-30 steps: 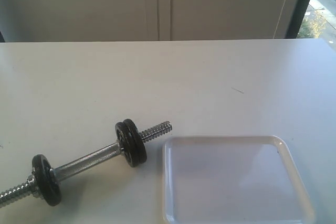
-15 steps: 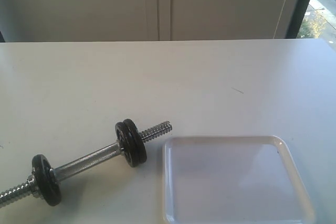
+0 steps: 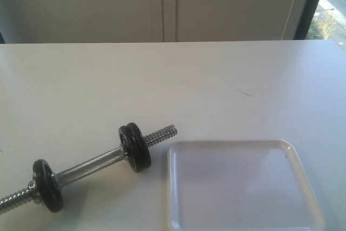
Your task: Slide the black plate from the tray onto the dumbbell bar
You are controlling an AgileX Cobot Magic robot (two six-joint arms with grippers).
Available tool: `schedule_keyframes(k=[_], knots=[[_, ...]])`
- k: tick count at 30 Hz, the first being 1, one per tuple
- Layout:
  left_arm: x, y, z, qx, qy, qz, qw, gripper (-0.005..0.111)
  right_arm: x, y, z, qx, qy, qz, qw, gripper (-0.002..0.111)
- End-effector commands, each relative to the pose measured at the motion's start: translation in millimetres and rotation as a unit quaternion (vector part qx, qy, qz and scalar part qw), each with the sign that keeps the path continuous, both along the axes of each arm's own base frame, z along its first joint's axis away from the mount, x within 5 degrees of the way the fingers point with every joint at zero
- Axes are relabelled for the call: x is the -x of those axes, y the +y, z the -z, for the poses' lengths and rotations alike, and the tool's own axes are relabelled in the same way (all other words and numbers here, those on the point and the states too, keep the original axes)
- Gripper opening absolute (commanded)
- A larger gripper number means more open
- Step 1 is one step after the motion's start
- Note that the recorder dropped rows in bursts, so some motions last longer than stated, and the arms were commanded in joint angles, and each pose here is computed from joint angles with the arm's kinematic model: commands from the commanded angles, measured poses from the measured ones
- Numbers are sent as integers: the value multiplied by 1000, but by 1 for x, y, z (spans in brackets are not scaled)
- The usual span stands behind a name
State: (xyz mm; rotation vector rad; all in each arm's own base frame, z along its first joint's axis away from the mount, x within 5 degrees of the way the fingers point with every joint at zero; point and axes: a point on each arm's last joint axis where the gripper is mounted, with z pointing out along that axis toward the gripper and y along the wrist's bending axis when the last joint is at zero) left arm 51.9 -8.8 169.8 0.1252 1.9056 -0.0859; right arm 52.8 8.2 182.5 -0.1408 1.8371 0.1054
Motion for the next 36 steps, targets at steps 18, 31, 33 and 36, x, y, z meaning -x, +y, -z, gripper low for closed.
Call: schedule_keyframes(k=[18,31,33,36], knots=[[0,0,1,5,-1,1,1000,0,0,0,0,0,-8,-1,1000,0],[0,0,1,5,-1,1,1000,0,0,0,0,0,-8,-1,1000,0],[0,0,1,5,-1,1,1000,0,0,0,0,0,-8,-1,1000,0],[0,0,1,5,-1,1,1000,0,0,-1,0,0,-8,6,1000,0]])
